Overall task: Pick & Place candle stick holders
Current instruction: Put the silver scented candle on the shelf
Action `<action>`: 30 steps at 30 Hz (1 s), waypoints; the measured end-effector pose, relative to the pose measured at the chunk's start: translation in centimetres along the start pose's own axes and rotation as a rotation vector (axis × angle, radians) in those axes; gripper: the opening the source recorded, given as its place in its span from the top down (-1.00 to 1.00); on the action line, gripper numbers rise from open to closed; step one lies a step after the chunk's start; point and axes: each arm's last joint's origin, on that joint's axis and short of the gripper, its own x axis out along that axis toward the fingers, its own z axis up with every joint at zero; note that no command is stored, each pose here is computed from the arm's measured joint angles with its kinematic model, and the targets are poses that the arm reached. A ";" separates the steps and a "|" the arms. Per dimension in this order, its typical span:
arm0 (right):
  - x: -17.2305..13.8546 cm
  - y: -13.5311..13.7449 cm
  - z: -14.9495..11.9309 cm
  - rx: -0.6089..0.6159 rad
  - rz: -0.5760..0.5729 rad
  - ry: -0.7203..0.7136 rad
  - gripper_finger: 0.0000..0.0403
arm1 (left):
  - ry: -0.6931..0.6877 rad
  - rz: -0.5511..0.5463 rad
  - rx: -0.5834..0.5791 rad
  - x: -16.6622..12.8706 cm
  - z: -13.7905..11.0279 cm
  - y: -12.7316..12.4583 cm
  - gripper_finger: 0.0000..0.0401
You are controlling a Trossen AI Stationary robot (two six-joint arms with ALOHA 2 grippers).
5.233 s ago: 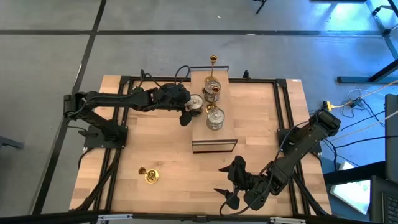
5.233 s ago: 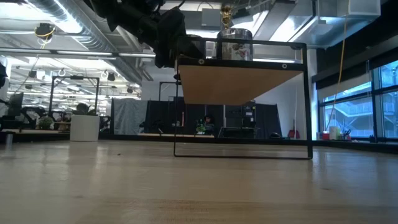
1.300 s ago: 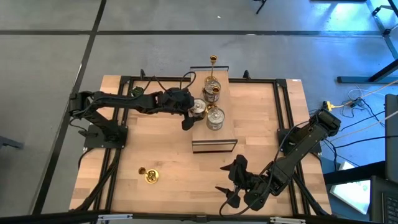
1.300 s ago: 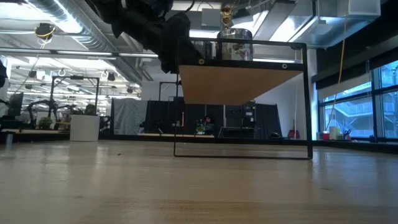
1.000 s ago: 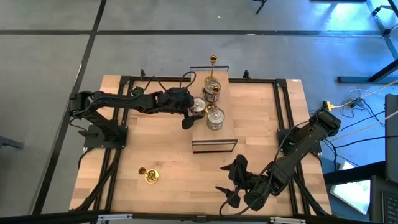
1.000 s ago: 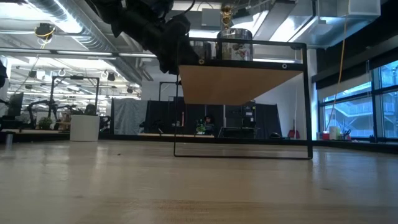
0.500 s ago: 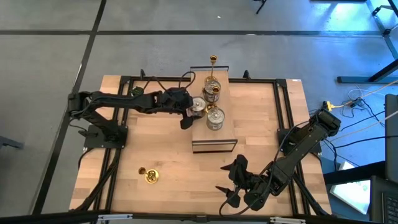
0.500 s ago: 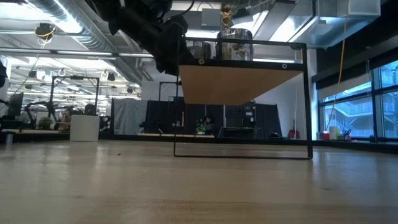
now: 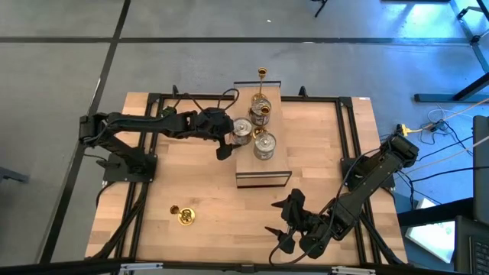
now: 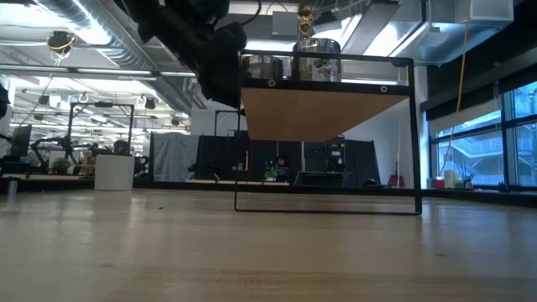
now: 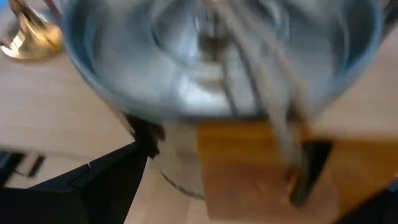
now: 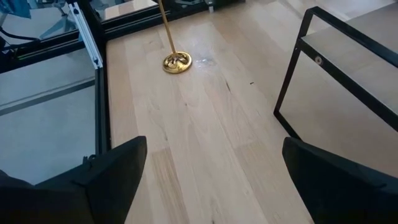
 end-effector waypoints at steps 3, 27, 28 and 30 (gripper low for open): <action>0.0 0.0 0.0 0.000 0.000 0.000 -0.88 | 0.051 -0.022 -0.009 0.0 -0.5 -0.1 -1.00; -0.8 -0.4 -0.1 -0.005 -0.027 0.003 -0.88 | 0.063 0.072 -0.114 -5.5 -0.4 2.3 -0.99; -0.9 -0.5 -0.1 -0.009 -0.032 0.003 -0.88 | 0.052 0.070 -0.117 -5.4 -0.3 2.3 -0.99; -0.9 -0.5 -0.1 -0.013 -0.035 0.006 -0.88 | 0.039 0.076 -0.144 -5.1 -0.1 2.2 -0.99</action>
